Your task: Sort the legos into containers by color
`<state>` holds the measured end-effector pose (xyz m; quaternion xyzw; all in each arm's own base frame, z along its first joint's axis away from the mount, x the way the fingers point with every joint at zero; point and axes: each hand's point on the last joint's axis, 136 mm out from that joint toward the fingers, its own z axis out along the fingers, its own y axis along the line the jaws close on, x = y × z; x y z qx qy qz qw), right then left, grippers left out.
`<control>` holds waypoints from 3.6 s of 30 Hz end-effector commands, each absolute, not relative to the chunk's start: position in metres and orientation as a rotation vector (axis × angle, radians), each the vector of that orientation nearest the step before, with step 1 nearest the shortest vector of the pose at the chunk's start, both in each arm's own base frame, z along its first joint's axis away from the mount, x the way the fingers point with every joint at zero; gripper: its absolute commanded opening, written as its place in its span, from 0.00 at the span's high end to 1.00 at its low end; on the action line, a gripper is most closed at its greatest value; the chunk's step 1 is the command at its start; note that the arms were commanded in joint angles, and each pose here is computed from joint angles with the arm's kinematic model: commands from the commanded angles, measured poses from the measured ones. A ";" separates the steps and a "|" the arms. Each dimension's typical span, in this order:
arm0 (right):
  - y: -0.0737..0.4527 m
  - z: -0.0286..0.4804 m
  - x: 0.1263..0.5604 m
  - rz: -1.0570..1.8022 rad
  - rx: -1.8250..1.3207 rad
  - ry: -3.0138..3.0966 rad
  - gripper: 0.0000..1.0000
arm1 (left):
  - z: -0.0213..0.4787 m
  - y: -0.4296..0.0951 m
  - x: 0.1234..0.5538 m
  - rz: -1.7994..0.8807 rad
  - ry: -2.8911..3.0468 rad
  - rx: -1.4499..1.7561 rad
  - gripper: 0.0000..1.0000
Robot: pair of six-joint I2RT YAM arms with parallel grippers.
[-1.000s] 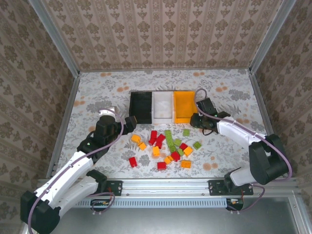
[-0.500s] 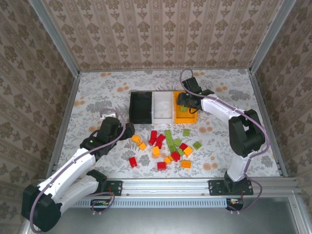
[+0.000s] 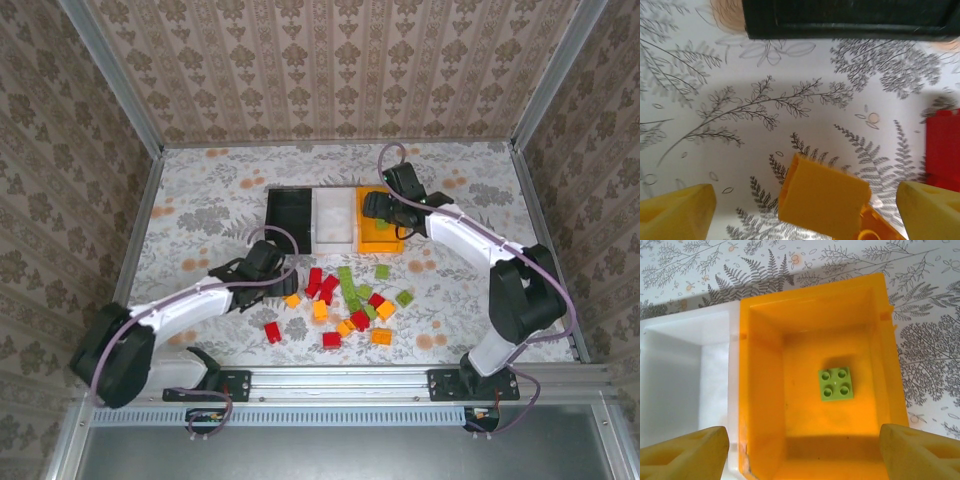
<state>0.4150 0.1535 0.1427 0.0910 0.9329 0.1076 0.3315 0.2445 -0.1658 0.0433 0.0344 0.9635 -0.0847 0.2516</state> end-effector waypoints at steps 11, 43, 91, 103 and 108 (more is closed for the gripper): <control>0.144 0.162 0.395 0.306 0.267 2.372 0.20 | 0.026 -0.179 0.254 -0.193 2.624 0.125 0.38; 0.128 0.126 0.332 0.343 0.307 2.475 0.21 | 0.140 -0.205 0.413 -0.163 2.421 0.091 0.53; 0.315 0.061 0.146 0.191 -1.158 2.537 0.40 | 0.165 -0.108 0.191 -0.338 2.315 -0.055 0.00; 0.319 0.035 0.132 0.016 -1.419 2.457 0.35 | 0.166 -0.100 0.191 -0.332 2.310 -0.083 0.00; 0.314 0.026 0.139 -0.094 -1.420 2.439 0.38 | 0.166 -0.100 0.192 -0.348 2.314 -0.095 0.00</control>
